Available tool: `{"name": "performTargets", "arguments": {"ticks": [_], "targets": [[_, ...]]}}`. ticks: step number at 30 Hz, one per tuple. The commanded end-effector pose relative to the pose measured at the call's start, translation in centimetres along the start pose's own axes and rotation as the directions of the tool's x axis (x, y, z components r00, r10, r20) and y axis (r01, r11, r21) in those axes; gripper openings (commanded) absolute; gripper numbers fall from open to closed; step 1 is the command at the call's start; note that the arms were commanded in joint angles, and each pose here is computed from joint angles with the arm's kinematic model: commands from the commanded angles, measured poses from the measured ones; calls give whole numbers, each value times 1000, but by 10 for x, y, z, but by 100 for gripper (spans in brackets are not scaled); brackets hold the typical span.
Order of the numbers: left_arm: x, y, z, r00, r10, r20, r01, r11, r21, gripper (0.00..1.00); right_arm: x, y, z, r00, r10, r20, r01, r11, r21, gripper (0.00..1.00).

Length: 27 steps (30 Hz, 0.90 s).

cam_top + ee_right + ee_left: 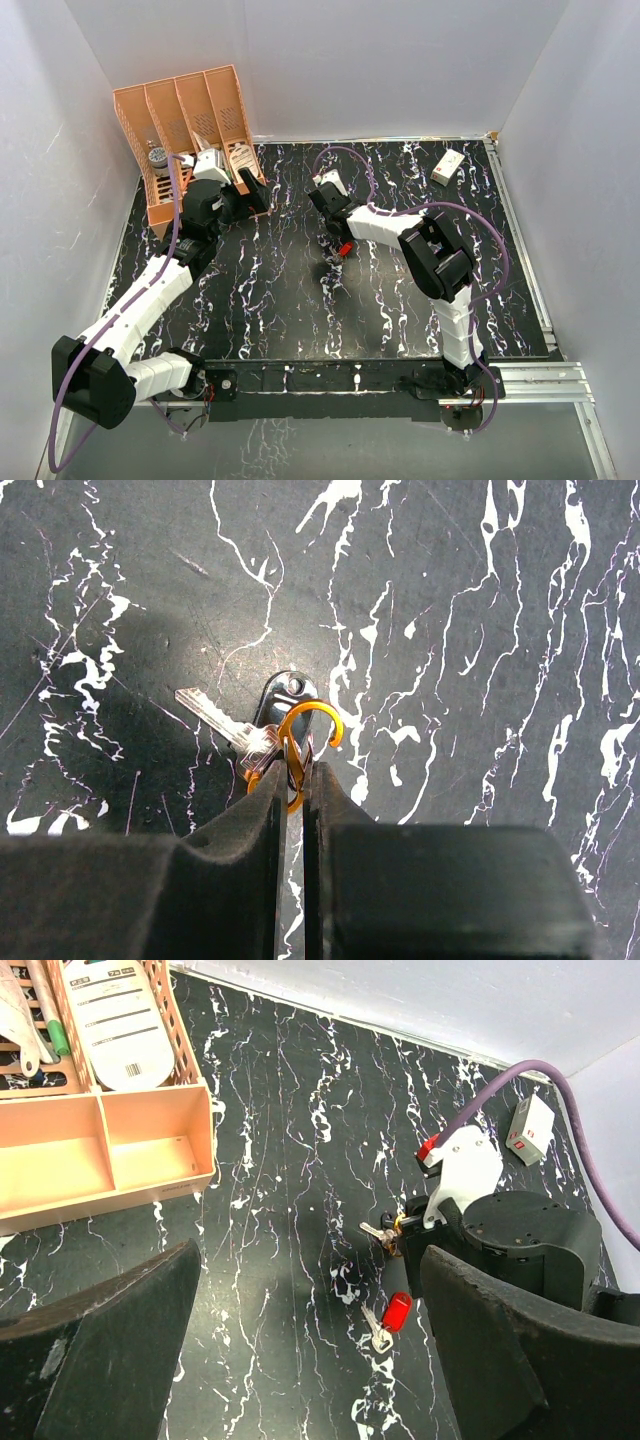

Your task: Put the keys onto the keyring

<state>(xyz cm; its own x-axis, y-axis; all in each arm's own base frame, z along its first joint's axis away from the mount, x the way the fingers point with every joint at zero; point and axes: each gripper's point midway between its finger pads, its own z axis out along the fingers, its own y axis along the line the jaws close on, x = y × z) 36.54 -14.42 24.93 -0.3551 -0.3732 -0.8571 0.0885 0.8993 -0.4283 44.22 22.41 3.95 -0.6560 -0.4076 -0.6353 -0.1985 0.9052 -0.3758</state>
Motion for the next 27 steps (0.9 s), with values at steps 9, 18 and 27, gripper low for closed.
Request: {"name": "performTargets", "arguments": {"ticks": [9,18,27], "targets": [[-21,-7,-9,999,-5,49,4,1000,26,90,-34,6,-3,994,56,95,-55,998,-18,0],[-21,-6,-9,999,-7,49,6,1000,22,90,-40,6,-6,987,95,130,-92,995,-30,0],[-24,-5,-11,998,-4,55,3,1000,19,90,-70,-14,-39,905,310,292,-293,951,-102,0]]}}
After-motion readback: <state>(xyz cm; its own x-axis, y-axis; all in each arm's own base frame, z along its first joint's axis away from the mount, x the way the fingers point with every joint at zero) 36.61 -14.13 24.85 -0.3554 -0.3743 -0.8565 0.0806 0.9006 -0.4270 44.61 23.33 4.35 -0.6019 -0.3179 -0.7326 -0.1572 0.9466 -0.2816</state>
